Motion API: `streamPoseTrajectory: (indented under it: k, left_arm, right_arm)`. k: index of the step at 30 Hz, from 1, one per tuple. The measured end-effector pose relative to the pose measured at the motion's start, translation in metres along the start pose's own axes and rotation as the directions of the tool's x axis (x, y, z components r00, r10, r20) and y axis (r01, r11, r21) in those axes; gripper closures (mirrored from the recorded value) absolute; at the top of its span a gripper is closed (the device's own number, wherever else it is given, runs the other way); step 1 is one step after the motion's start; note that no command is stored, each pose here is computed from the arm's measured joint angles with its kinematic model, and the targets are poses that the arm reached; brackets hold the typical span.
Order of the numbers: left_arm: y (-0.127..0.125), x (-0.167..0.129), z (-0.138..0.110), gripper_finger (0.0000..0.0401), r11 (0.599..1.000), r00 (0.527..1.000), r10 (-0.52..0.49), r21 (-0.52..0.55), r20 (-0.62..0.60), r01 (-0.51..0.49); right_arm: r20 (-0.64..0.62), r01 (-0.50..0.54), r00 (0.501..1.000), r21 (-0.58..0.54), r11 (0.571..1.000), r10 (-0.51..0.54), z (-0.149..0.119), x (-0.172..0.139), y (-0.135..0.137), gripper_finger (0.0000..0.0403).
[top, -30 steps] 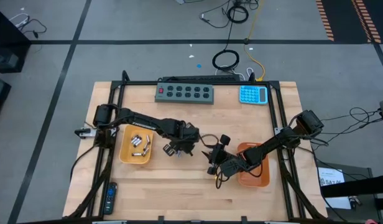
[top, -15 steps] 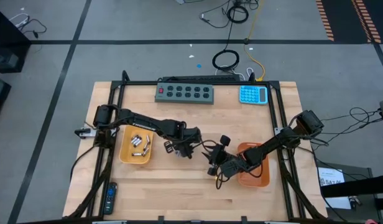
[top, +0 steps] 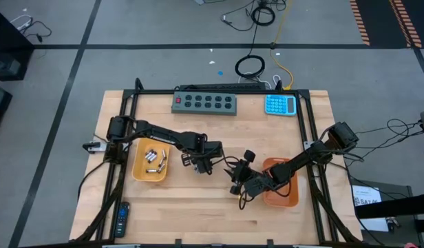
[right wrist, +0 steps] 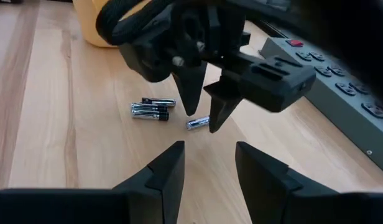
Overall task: Sort batteries
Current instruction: Put the silver battery into the yellow bin
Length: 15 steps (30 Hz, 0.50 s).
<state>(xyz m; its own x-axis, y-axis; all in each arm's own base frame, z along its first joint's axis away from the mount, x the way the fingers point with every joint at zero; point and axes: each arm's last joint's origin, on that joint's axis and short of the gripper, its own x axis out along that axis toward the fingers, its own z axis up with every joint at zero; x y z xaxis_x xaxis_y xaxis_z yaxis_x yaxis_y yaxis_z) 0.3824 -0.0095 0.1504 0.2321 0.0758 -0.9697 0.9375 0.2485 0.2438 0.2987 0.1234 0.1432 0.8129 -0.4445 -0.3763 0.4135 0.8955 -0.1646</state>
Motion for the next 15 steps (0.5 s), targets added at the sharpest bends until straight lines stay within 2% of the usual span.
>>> streamPoseTrajectory:
  k: [4, 7, 10, 15]
  left_arm:
    - [0.001, 0.006, 0.001, 0.0203, 1.000, 1.000, 0.000, 0.021, 0.001, 0.000]
    - [0.000, 0.010, 0.000, 0.0224, 0.999, 1.000, -0.017, 0.033, 0.005, 0.017]
    - [-0.001, 0.013, -0.002, 0.0269, 0.999, 0.999, -0.042, 0.033, 0.001, 0.042]
    - [-0.005, 0.019, -0.002, 0.0372, 0.995, 0.995, -0.097, 0.031, 0.003, 0.097]
  right_arm:
    - [-0.002, 0.001, 1.000, 0.004, 1.000, -0.001, 0.000, 0.000, 0.000, 0.0269]
    - [-0.003, 0.001, 1.000, 0.007, 1.000, -0.001, 0.000, 0.000, 0.000, 0.0269]
    - [-0.006, 0.002, 1.000, 0.006, 1.000, -0.002, -0.001, 0.000, 0.000, 0.0269]
    - [-0.008, 0.002, 1.000, 0.005, 1.000, -0.002, -0.001, 0.000, 0.000, 0.0269]
